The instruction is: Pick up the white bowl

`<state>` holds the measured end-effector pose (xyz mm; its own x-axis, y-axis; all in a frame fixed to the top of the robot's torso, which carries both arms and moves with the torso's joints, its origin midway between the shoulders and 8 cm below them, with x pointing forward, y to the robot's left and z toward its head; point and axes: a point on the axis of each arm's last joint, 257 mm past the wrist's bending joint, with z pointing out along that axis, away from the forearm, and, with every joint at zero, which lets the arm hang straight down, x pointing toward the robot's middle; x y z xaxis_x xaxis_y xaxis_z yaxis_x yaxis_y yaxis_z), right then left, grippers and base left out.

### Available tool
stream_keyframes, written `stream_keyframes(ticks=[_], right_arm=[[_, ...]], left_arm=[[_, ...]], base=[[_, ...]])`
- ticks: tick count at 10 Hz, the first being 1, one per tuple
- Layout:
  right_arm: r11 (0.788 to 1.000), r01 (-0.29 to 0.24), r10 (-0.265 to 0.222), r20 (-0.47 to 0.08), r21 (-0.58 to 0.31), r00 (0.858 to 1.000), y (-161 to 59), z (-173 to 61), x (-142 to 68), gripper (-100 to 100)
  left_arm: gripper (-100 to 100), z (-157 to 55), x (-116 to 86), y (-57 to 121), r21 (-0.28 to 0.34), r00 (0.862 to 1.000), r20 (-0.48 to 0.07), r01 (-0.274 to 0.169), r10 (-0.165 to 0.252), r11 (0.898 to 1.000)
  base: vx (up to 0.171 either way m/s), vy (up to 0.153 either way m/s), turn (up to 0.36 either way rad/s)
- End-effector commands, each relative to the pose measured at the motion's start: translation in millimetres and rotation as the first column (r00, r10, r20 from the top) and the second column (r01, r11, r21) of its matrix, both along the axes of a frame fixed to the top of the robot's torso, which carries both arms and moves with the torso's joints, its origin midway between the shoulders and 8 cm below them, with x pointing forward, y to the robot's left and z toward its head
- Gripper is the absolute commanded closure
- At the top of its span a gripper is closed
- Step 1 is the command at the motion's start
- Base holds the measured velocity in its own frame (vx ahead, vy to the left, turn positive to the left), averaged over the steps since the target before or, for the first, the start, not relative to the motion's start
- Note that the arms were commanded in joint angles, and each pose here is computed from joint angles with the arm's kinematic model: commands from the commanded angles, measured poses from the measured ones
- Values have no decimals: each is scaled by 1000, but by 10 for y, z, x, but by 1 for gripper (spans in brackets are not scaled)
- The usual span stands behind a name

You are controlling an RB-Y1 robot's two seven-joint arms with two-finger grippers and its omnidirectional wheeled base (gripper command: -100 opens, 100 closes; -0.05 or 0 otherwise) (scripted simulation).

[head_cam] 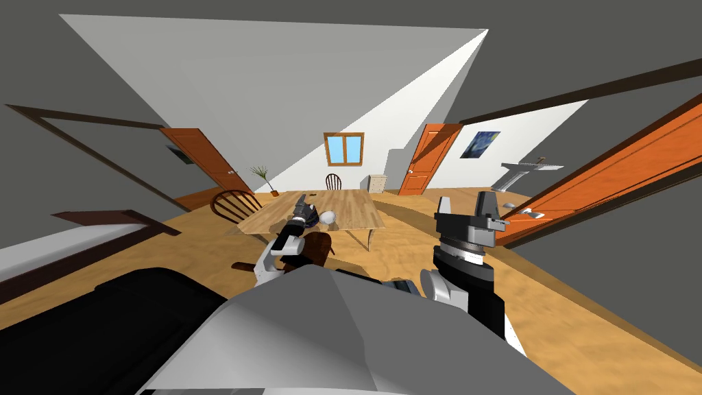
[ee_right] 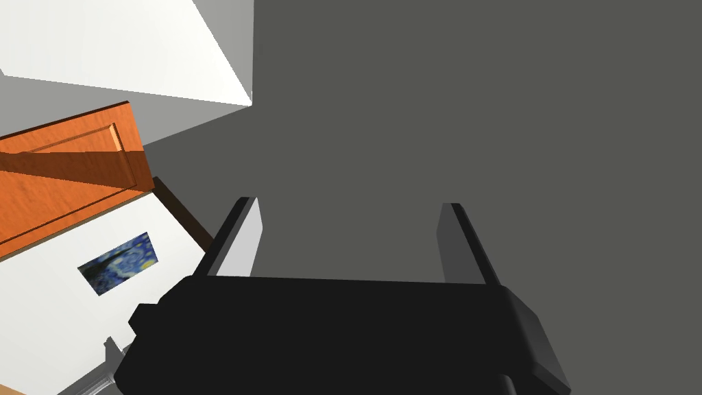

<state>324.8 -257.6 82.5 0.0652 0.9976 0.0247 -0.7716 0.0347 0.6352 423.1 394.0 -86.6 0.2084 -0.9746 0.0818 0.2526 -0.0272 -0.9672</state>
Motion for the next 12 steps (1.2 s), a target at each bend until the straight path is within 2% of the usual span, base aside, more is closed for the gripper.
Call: stream_keyframes(ticks=[1, 2, 5, 8, 10, 11, 12], right_arm=[[1000, 0, 0, 0, 0, 1000, 0, 0, 0, 0], [1000, 0, 0, 0, 0, 1000, 0, 0, 0, 0], [1000, 0, 0, 0, 0, 1000, 0, 0, 0, 0], [1000, 0, 0, 0, 0, 1000, 0, 0, 0, 0], [1000, 0, 0, 0, 0, 1000, 0, 0, 0, 0], [1000, 0, 0, 0, 0, 1000, 0, 0, 0, 0], [1000, 0, 0, 0, 0, 1000, 0, 0, 0, 0]], left_arm=[[-100, -98, 41, 58, -19, 999, -40, -11, 10, 1000], [-100, -167, 74, 157, -40, 998, -64, -26, 23, 999], [-100, -358, 114, 272, -72, 990, -132, -50, 40, 996], [-100, -584, 157, 461, -119, 976, -208, -90, 64, 989], [-100, -659, 154, 469, -125, 970, -235, -97, 65, 987], [-100, -768, 165, 552, -146, 960, -269, -117, 75, 982], [-100, -811, 161, 555, -150, 956, -285, -122, 75, 981]], base=[[-11, -11, -5], [-9, -15, -12], [-5, -11, -8], [1, -12, -14], [5, -9, -3], [9, -10, -14], [9, -10, -13]])
